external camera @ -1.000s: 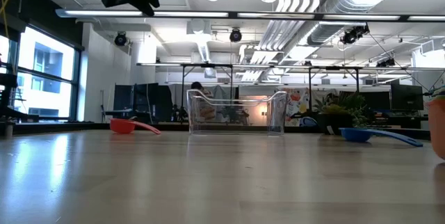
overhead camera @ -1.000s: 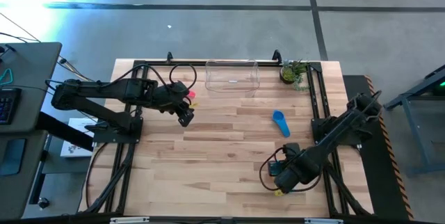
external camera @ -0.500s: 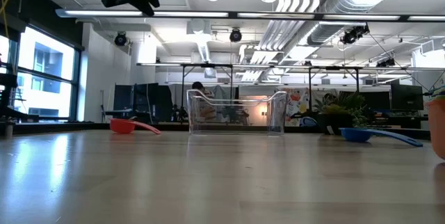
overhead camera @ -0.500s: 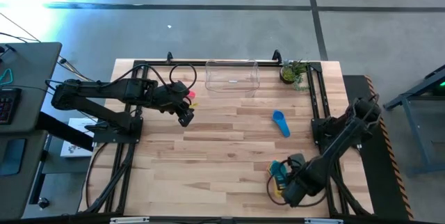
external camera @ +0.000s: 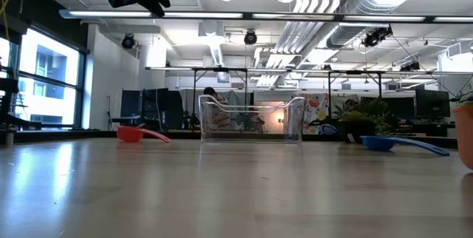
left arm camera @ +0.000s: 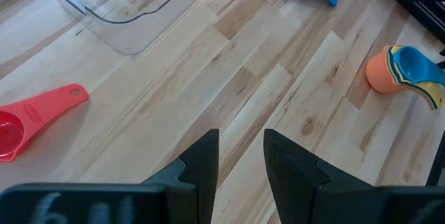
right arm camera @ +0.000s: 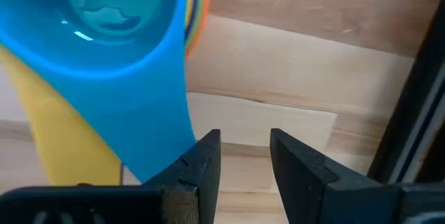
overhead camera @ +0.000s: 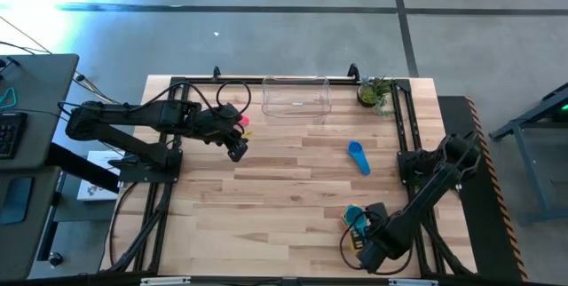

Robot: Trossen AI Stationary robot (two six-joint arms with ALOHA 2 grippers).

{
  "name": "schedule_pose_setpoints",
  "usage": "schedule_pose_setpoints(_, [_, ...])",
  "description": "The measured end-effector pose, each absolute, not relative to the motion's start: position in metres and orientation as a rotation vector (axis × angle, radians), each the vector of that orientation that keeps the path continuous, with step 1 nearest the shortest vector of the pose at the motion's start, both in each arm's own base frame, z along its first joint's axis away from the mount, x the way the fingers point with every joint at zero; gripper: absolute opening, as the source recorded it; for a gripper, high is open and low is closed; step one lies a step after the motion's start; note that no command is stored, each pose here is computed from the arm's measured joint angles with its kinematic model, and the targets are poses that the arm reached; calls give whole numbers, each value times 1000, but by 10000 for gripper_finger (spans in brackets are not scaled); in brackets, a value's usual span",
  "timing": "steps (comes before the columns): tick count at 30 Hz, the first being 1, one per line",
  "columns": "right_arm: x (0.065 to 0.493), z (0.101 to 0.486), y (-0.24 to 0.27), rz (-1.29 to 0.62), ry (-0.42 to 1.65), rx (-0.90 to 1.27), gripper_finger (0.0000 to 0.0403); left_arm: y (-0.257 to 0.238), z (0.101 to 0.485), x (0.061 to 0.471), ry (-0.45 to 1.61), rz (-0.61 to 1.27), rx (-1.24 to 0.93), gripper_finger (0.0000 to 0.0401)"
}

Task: Nest measuring cups in basket
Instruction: Stack the sky blue measuring cup on top of the yellow measuring cup, then stack the red measuring cup on top of the other sky blue measuring cup

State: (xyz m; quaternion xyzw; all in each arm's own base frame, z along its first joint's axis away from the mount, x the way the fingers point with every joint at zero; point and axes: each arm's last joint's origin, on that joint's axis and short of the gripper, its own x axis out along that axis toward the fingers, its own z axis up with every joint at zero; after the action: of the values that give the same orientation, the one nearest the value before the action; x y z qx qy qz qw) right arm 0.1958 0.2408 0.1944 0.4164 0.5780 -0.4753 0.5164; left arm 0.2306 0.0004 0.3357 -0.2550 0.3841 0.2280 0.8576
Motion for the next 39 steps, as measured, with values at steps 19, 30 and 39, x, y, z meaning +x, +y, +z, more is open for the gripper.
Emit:
schedule_pose_setpoints(19, [210, 194, 245, -1043, 1338, 1112, 118, 0, 336, 231, 816, 456, -488, 106])
schedule_pose_setpoints(30, [214, 194, 242, -1043, 1320, 1117, 118, 0, 336, 231, 816, 454, -484, 106])
schedule_pose_setpoints(39, [207, 215, 234, -1010, 1310, 1158, 118, 0, 336, 231, 820, 448, -470, 106])
